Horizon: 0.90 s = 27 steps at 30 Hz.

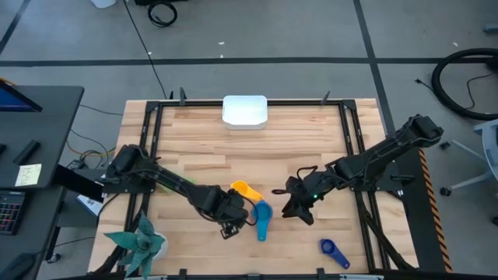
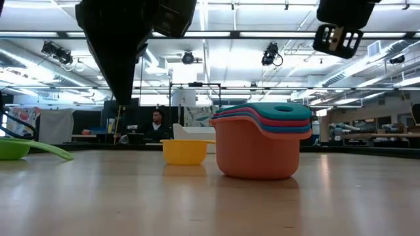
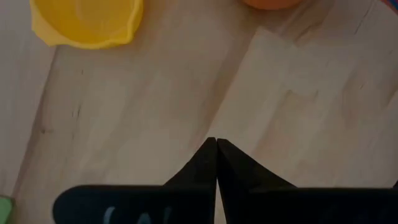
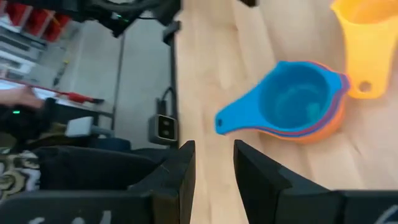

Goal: Nest measuring cups in basket
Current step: Stack the yellow measuring cup on top of the light blue measuring cup

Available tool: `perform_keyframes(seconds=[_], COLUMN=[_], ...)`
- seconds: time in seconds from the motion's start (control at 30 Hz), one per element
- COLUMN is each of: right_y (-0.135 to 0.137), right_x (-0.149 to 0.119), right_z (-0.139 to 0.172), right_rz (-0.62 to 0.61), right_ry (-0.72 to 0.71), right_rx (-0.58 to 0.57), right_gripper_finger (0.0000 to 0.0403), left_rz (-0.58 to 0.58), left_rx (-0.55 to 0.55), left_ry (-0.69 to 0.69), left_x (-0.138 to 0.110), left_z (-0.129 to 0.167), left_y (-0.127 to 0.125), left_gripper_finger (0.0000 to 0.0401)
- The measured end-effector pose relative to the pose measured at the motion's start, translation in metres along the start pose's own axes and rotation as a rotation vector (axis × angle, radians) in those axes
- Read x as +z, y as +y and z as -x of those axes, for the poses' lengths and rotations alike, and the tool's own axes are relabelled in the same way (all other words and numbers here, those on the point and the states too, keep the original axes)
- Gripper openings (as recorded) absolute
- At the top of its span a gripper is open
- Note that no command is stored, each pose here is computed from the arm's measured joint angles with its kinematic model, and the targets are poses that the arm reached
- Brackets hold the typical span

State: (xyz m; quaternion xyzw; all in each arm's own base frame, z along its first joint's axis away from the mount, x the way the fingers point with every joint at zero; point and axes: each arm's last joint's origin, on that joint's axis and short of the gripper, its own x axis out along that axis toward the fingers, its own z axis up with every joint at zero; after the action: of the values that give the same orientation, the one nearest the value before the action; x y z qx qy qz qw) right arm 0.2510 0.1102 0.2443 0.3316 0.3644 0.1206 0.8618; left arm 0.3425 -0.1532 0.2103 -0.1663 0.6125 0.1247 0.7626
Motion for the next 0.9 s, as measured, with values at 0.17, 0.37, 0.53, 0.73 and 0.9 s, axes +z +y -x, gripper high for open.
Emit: perform_keyframes(seconds=[0.17, 0.37, 0.53, 0.73, 0.9], right_y=[0.0, 0.001, 0.001, 0.0, 0.001], right_x=[0.0, 0.0, 0.0, 0.0, 0.0], right_z=[-0.002, -0.002, -0.002, -0.002, -0.002], right_rz=[0.004, 0.007, 0.008, 0.008, -0.002], right_ry=[0.012, 0.004, 0.006, 0.006, 0.006], right_rx=[0.012, 0.021, 0.021, 0.02, 0.021], right_gripper_finger=[0.0113, 0.0113, 0.0113, 0.0113, 0.0113], left_rz=[-0.015, -0.022, -0.055, -0.134, -0.124], left_rx=[-0.011, -0.035, -0.053, -0.047, -0.04], left_ry=[0.034, 0.059, 0.068, 0.056, 0.05], left_x=[0.006, 0.014, 0.023, 0.034, 0.043], left_z=[-0.001, 0.002, 0.003, 0.002, 0.001], left_y=[0.007, 0.018, 0.027, 0.039, 0.051], left_gripper_finger=[0.0011, 0.0005, 0.0008, 0.0048, 0.0091])
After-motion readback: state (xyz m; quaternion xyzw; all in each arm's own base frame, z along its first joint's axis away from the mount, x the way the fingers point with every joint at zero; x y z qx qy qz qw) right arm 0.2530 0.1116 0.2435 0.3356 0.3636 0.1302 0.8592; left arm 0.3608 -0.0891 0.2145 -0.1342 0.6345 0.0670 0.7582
